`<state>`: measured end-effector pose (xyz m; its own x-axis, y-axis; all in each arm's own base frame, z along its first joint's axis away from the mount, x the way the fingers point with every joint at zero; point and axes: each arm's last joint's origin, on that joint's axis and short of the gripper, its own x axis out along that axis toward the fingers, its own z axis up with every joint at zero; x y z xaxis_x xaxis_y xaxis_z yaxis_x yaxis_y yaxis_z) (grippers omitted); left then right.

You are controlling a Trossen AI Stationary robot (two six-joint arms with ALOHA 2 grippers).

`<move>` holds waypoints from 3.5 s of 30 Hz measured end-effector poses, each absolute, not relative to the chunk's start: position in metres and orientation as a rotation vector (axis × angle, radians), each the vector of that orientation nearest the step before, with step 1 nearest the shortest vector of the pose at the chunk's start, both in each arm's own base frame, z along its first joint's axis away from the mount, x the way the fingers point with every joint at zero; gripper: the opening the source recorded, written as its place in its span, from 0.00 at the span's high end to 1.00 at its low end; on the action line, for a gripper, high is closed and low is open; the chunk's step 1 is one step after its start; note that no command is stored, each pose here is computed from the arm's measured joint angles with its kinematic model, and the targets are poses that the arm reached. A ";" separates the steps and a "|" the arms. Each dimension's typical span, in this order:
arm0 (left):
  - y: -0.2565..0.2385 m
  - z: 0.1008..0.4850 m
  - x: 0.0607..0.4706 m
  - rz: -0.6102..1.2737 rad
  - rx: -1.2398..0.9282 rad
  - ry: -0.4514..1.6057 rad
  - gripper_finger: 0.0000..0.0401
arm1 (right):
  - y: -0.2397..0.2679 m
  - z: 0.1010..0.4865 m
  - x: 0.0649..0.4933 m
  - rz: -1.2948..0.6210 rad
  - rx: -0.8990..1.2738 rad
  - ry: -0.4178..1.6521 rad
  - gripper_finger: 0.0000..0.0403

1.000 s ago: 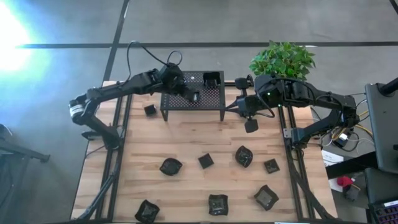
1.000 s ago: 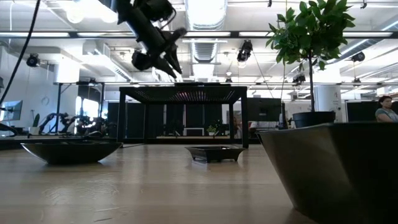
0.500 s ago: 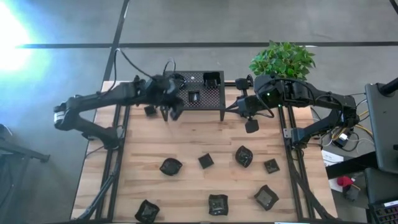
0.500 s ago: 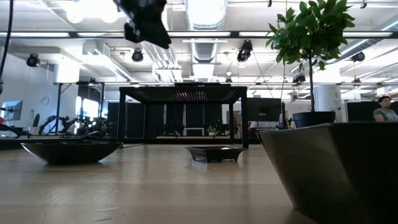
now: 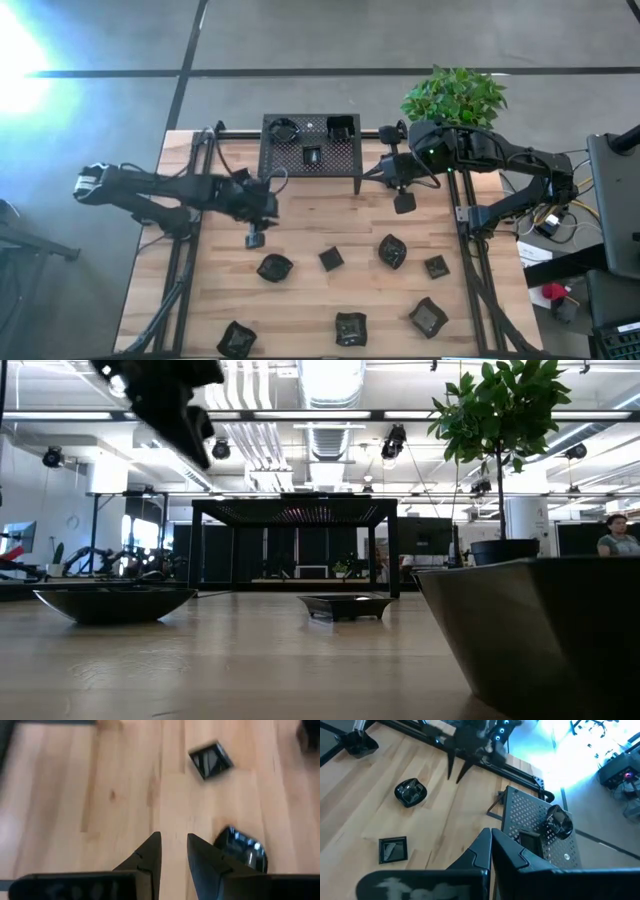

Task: Pick & Place Mini shaped plates
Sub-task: Put the leaf shaped plate on top of the leaf shaped plate on the shelf

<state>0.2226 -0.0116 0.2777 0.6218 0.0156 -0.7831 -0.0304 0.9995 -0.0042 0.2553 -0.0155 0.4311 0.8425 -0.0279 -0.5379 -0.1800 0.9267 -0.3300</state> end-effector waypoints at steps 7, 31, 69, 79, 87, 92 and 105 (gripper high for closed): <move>-0.018 0.232 0.218 -0.051 -0.041 0.947 0.78 | -0.015 0.431 0.255 0.082 -0.382 0.565 0.98; -0.044 0.165 0.225 -0.188 -0.179 0.967 0.78 | -0.016 0.431 0.255 0.078 -0.368 0.565 0.98; -0.051 0.150 0.228 -0.167 -0.203 1.005 1.00 | -0.016 0.431 0.255 0.085 -0.393 0.566 0.98; -0.048 0.196 0.219 -0.153 -0.232 0.915 1.00 | -0.016 0.431 0.255 0.085 -0.393 0.566 0.98; -0.032 0.260 0.216 -0.066 -0.216 0.890 1.00 | -0.016 0.431 0.255 0.084 -0.394 0.564 0.98; -0.016 0.296 0.213 0.001 -0.165 0.899 1.00 | -0.016 0.432 0.256 0.083 -0.394 0.559 0.98; 0.065 0.361 0.196 0.136 -0.102 0.867 1.00 | -0.016 0.432 0.256 0.089 -0.418 0.557 0.98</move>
